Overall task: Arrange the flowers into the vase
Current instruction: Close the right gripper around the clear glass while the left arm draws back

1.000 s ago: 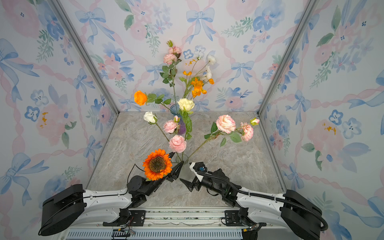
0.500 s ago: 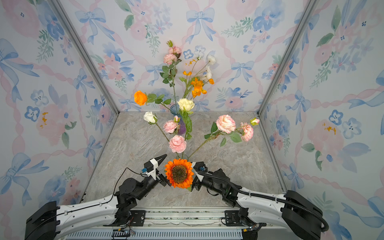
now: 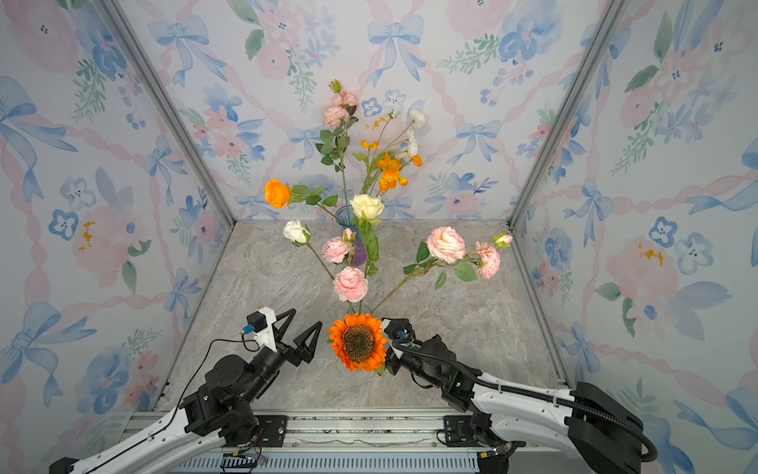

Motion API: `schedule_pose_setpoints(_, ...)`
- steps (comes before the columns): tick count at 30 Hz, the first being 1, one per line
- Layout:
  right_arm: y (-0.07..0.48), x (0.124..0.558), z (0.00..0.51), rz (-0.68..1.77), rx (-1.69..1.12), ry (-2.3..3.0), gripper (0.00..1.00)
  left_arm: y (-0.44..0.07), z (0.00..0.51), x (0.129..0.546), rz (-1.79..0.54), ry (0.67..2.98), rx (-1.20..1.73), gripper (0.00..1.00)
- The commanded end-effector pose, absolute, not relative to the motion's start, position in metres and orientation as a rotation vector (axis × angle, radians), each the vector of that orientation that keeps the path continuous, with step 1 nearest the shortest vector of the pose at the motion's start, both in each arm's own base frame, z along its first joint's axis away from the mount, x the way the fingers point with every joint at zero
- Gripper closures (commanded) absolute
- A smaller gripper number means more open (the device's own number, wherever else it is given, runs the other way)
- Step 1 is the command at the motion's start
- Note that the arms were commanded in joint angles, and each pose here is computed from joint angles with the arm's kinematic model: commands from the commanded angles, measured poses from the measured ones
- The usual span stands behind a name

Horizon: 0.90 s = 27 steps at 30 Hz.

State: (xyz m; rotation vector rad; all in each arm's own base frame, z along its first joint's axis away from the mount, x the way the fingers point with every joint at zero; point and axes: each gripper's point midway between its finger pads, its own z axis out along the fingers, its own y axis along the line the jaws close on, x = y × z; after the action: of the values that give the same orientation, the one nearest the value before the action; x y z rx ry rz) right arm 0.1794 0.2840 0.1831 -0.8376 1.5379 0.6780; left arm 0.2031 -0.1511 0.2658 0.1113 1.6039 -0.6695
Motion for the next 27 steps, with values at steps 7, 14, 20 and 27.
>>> schedule_pose_setpoints(7, 0.269, 0.183, 0.194, 0.582, -0.777, 1.530, 0.03, -0.203, 0.237, 0.177, -0.873, 2.008, 0.470, 0.02)
schedule_pose_setpoints(14, 0.281, 0.197, 0.192, 0.626, -0.778, 1.526, 0.03, -0.206, 0.196, 0.187, -0.998, 2.213, 0.385, 0.02)
schedule_pose_setpoints(20, 0.298, 0.207, 0.199, 0.676, -0.793, 1.487, 0.03, -0.201, 0.198, 0.183, -1.072, 2.184, 0.321, 0.02)
schedule_pose_setpoints(27, 0.310, 0.224, 0.211, 0.722, -0.770, 1.442, 0.03, -0.204, 0.202, 0.178, -1.111, 2.135, 0.366, 0.02)
